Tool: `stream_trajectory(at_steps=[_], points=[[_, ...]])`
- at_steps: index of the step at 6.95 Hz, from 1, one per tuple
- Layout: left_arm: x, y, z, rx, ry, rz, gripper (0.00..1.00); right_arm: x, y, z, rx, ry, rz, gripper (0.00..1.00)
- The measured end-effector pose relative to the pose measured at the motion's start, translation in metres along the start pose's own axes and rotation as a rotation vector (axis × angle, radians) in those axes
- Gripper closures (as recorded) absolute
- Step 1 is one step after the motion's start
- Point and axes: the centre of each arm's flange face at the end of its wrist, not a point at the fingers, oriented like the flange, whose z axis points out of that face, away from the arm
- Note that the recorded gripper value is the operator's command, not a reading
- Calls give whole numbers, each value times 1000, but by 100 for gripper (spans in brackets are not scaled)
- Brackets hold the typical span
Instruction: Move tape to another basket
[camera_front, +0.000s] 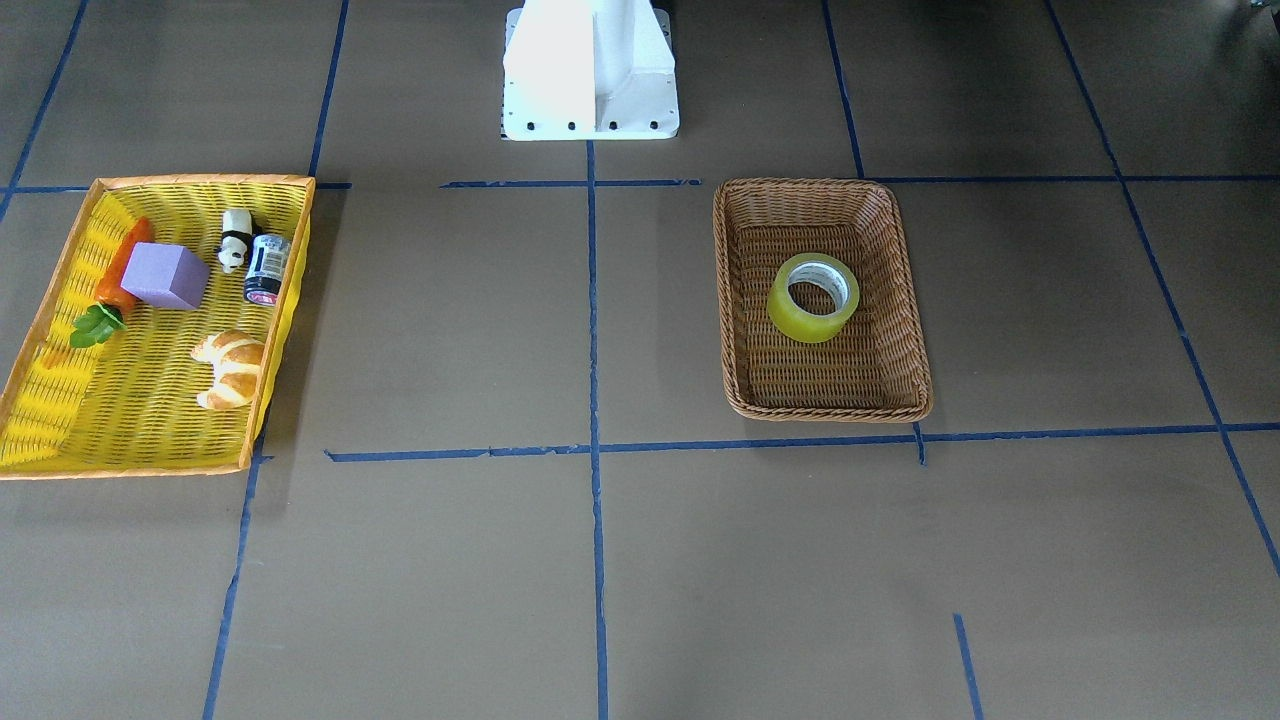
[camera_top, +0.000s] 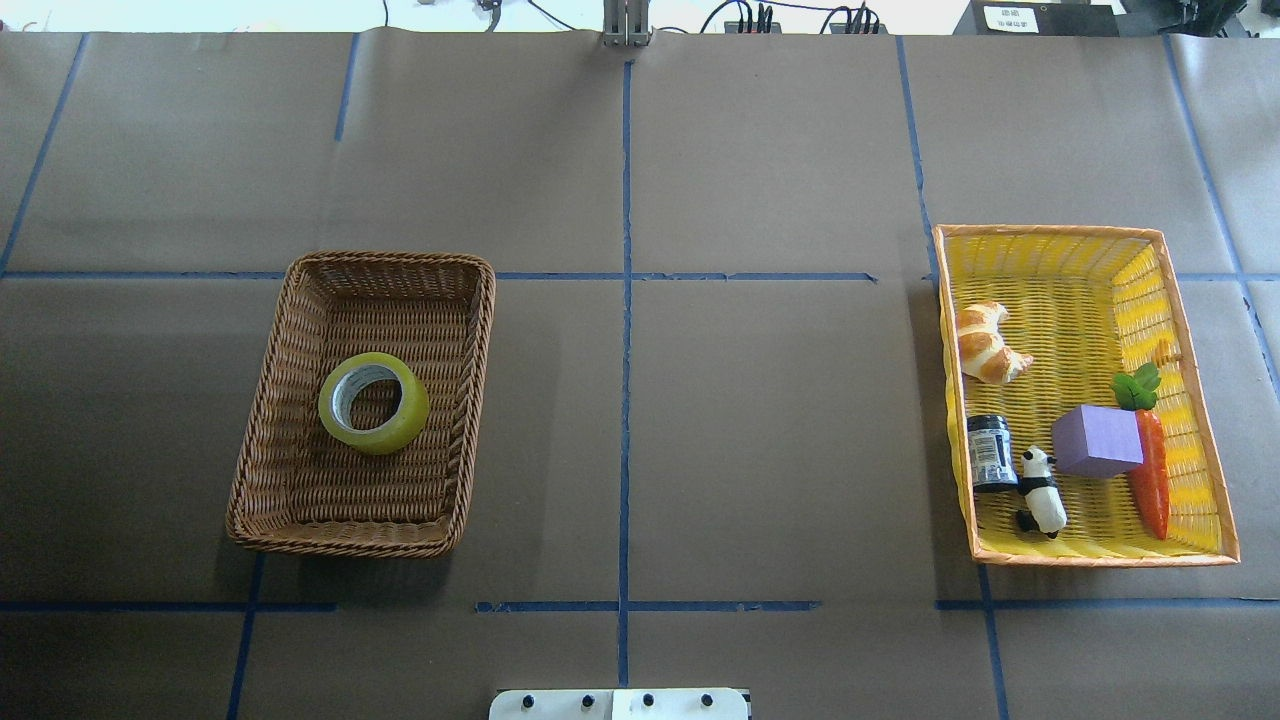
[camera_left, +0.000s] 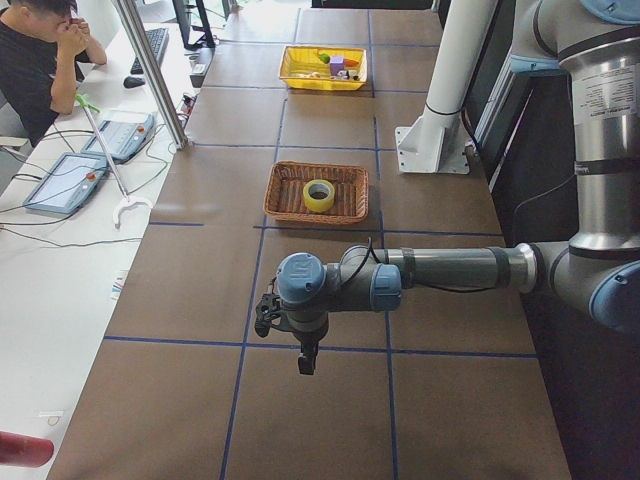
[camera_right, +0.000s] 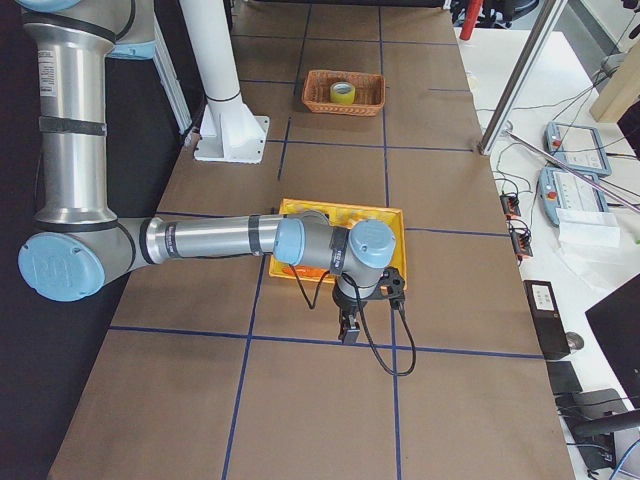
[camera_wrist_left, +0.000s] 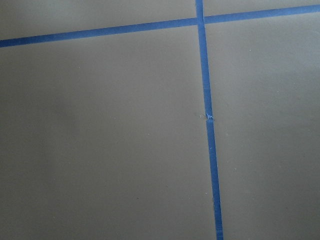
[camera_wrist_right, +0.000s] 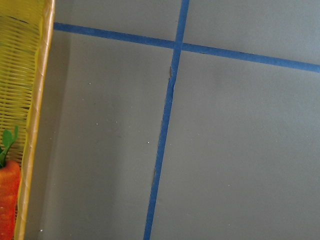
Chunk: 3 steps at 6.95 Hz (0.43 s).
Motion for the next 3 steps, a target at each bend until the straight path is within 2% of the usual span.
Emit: stream_trajectory(at_steps=[3], points=[[-12,5,13,-26,1,-28,0,2,4,3,-5,-3,5,0]])
